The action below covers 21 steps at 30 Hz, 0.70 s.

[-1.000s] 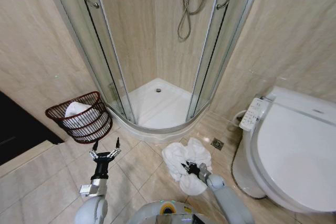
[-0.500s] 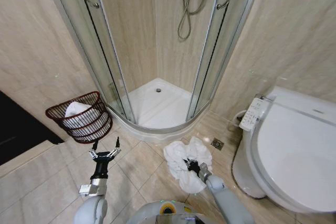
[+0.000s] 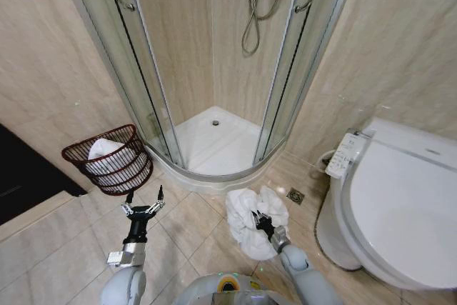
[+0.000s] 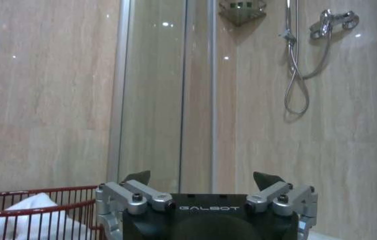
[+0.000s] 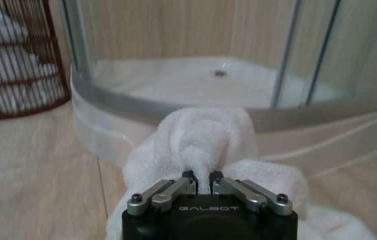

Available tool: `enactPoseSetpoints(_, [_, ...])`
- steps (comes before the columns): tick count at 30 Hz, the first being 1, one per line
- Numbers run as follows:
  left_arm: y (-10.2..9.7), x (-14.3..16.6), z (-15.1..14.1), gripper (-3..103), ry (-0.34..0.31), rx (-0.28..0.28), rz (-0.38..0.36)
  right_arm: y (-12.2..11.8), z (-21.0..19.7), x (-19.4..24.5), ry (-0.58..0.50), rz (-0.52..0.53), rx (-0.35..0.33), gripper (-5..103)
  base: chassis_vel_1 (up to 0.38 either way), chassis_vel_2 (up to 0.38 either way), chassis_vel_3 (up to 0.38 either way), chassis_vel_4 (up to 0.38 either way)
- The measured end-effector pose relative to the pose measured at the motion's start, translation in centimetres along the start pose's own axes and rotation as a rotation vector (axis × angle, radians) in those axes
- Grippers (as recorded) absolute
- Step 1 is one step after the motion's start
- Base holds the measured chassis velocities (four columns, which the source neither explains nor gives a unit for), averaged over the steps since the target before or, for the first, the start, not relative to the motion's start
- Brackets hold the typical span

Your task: Discard the used towel into the hamper.

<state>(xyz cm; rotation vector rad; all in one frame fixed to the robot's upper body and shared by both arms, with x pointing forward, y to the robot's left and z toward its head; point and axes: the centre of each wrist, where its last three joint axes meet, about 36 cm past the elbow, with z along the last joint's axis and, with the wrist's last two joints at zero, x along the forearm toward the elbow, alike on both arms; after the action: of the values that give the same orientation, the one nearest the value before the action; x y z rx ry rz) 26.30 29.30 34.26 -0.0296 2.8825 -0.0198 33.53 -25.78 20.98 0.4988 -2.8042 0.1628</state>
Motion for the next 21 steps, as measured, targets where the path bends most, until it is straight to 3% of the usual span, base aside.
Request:
enactPoseSetpoints(16, [0.6, -0.4, -1.0, 100, -0.020, 0.001, 0.011, 0.7, -10.3, 3.7, -0.217, 0.066, 0.006, 8, 0.000, 0.000, 0.000, 0.000])
enactPoseSetpoints(21, [0.6, -0.4, -1.1, 100, -0.022, 0.004, 0.012, 0.9, -15.3, 5.7, -0.324, 0.102, 0.025, 8, 0.000, 0.000, 0.000, 0.000])
